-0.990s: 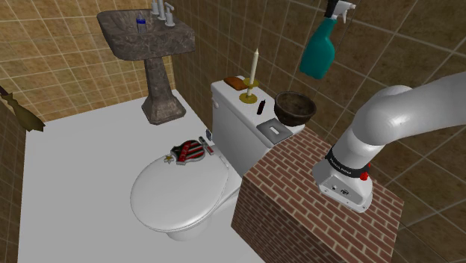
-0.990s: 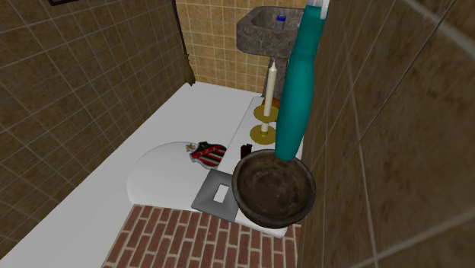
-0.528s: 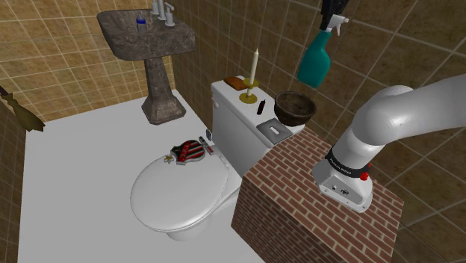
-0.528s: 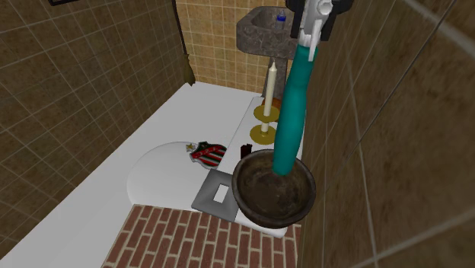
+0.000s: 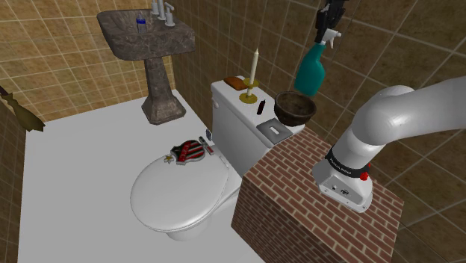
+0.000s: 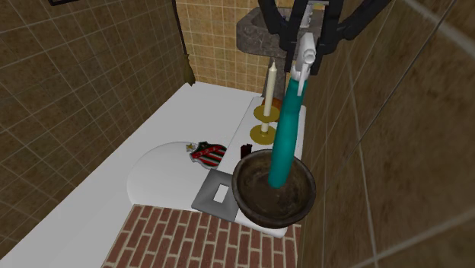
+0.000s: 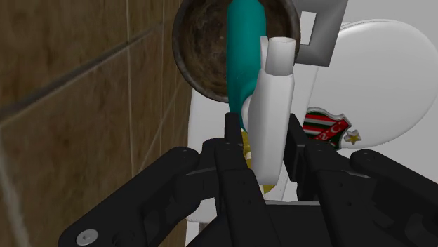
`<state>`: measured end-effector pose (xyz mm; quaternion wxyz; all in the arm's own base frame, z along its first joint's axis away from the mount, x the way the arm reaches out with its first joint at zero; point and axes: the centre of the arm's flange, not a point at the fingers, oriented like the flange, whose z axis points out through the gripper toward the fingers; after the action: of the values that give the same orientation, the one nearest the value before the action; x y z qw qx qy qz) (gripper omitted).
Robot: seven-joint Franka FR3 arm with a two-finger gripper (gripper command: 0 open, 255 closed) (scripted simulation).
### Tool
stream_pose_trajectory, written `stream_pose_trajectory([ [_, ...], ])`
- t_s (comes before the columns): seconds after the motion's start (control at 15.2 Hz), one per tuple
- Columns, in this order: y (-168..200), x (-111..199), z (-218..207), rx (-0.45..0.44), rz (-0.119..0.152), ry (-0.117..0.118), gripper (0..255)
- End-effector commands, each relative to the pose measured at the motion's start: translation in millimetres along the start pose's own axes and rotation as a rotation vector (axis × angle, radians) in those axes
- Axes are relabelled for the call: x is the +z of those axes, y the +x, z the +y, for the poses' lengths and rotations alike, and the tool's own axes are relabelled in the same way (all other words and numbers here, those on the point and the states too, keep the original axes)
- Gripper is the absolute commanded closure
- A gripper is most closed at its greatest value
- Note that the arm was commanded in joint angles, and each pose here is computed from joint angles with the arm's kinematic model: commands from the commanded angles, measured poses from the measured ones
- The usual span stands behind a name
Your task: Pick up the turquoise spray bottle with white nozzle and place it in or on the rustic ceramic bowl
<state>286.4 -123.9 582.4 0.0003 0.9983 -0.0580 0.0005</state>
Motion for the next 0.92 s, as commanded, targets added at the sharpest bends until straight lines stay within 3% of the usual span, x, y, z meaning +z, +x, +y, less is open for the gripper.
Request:
stream_pose_trajectory([
  [0.0,0,11,0,0.000,0.001,0.000,255],
  [0.66,0,64,0,0.000,0.001,0.000,255],
  [0.86,0,64,0,0.000,0.001,0.000,255],
])
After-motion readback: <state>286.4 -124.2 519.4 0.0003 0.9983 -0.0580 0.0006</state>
